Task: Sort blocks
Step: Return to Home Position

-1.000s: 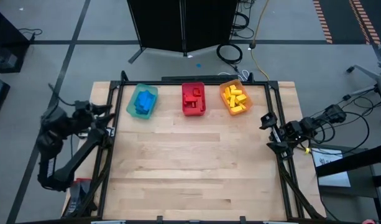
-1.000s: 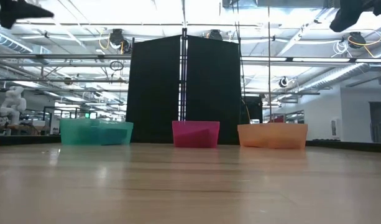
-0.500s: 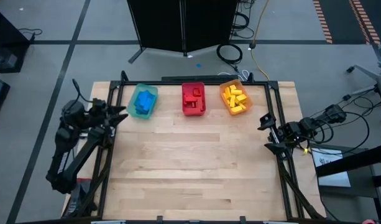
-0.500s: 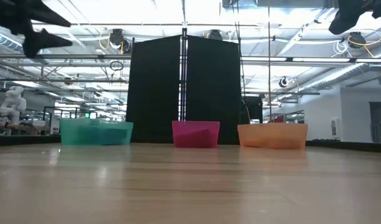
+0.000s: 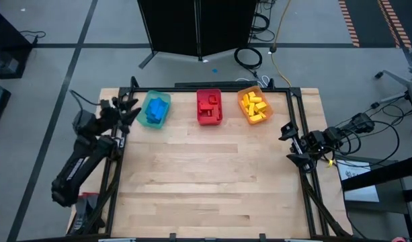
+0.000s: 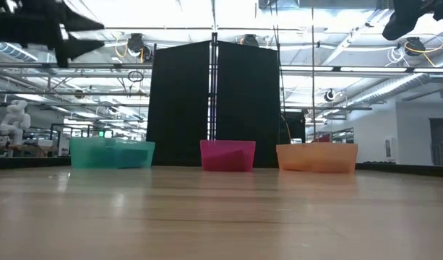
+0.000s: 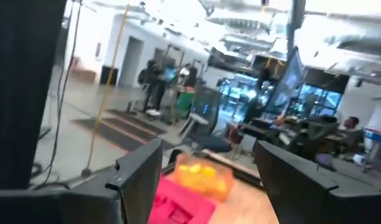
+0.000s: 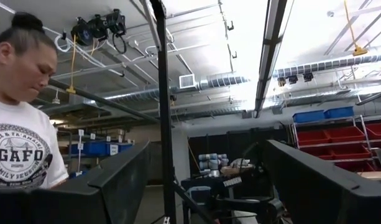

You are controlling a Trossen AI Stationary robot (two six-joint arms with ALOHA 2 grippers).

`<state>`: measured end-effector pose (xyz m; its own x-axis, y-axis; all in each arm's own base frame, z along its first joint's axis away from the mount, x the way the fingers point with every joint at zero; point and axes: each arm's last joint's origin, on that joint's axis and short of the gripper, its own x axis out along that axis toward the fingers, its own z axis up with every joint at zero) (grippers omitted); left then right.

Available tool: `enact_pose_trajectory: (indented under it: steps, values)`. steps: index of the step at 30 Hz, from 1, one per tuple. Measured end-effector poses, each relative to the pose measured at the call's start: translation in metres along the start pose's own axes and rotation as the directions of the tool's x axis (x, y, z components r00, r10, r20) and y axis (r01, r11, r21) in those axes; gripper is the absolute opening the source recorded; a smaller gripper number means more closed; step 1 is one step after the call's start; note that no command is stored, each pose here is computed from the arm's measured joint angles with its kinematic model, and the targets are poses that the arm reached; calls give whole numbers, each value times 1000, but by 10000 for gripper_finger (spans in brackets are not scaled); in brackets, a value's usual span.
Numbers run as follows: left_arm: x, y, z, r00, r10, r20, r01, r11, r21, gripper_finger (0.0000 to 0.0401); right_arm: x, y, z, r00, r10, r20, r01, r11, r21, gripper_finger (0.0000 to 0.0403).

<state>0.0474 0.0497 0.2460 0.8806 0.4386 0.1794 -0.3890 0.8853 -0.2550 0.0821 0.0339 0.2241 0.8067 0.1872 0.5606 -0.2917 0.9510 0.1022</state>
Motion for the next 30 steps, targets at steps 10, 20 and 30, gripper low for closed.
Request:
enact_pose_trajectory:
  steps: [10,20,30]
  values:
    - [15,10,-60,996,-57,-67,53,997,-58,263,0,0,2,1000,2,17,-2,1000,27,309]
    - [18,-17,-79,973,-210,-100,207,977,-45,263,0,0,-9,995,0,-97,-2,1000,-15,309]
    - [12,-39,-85,975,-193,-112,188,981,-54,263,-7,-7,-36,911,-221,-348,237,971,5,309]
